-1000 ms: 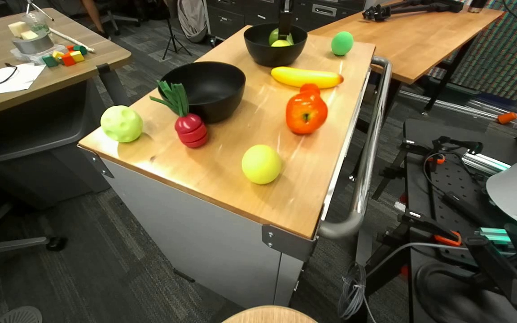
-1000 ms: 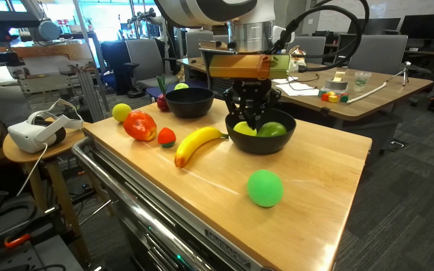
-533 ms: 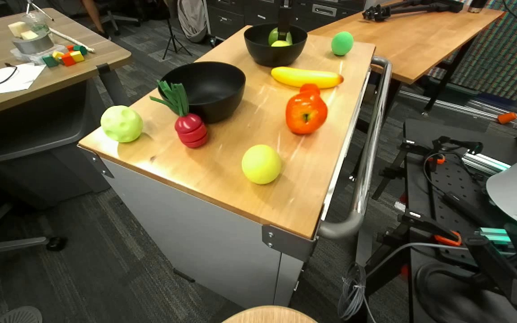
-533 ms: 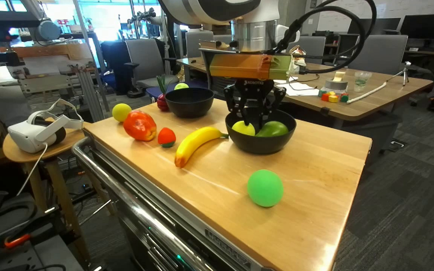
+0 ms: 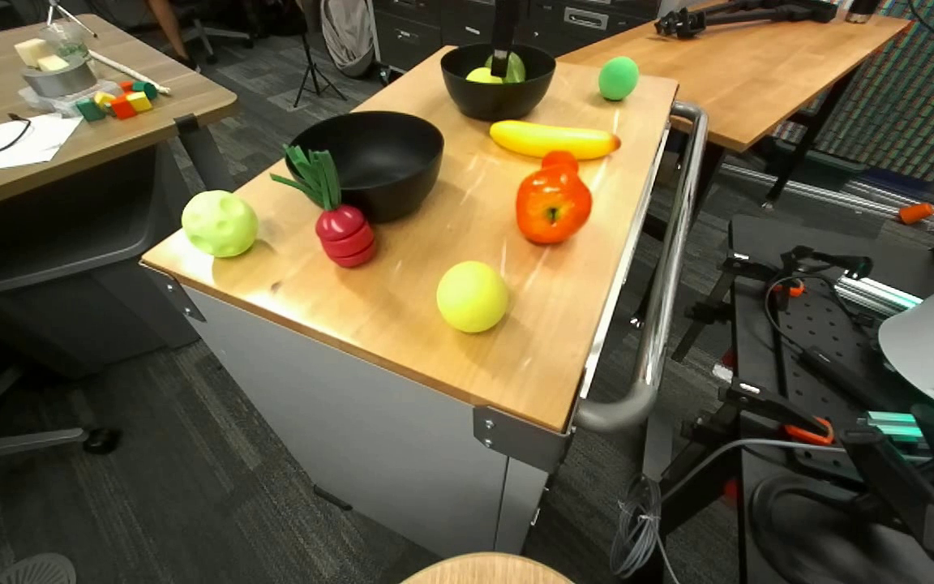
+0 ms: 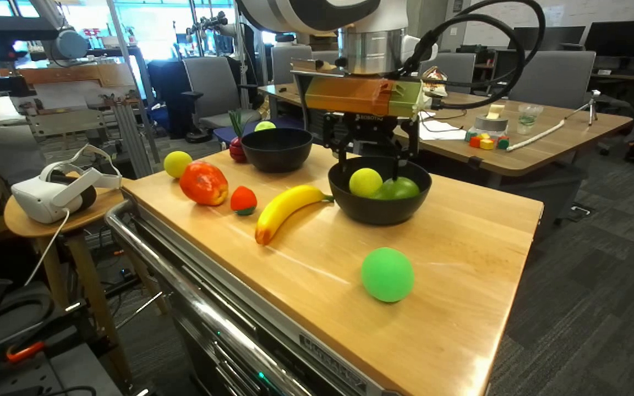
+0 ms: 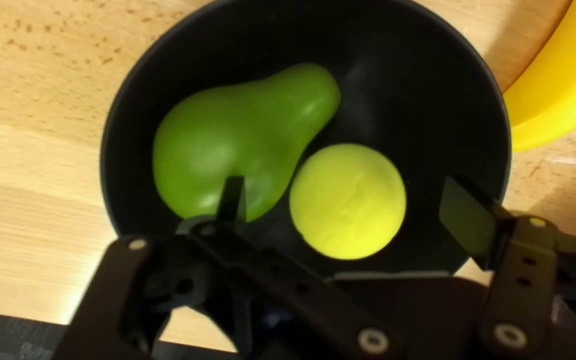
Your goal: Take all the contents from the black bowls and place them on the table one at at time starting with the left bowl then right bowl
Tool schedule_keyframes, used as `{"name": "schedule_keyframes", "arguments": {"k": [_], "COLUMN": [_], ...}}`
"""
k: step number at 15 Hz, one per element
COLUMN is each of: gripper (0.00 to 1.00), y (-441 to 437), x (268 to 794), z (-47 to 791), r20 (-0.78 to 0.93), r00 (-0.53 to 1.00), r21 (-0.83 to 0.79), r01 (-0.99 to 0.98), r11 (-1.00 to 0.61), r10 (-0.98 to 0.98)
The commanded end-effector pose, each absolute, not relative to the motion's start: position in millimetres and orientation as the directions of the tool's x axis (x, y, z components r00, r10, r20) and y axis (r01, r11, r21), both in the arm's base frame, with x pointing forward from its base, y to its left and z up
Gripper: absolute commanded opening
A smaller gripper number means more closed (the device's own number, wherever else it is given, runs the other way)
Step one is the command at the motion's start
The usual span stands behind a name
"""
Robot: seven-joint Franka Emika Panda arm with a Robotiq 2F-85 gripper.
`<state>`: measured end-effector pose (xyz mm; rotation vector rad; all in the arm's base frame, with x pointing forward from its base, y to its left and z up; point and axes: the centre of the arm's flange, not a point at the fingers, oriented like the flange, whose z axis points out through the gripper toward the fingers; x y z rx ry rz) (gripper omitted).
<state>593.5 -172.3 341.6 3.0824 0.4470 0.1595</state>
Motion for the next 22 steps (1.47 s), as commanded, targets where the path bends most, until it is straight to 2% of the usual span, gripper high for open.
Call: {"name": "schedule_keyframes", "arguments": {"k": [1, 7, 14, 22], "gripper": [1.00, 1.00, 1.00, 1.00], "y": [-166.5, -166.2, -162.0, -145.0], "x": [600.4, 605.0, 624.1, 635.5], "z": [336.8, 335.3, 338.1, 317.6], "r20": [0.112, 0.118, 0.072, 0.021], "r00": [0.958, 0.954, 0.877, 0.833], "r21": [-0.011, 0.043, 0.245, 0.259], "r01": [0.266, 0.273, 0.446, 0.529], "r11": [-0.964, -0.961, -0.861, -0.808], "r10": [0.263, 0.276, 0.475, 0.552]}}
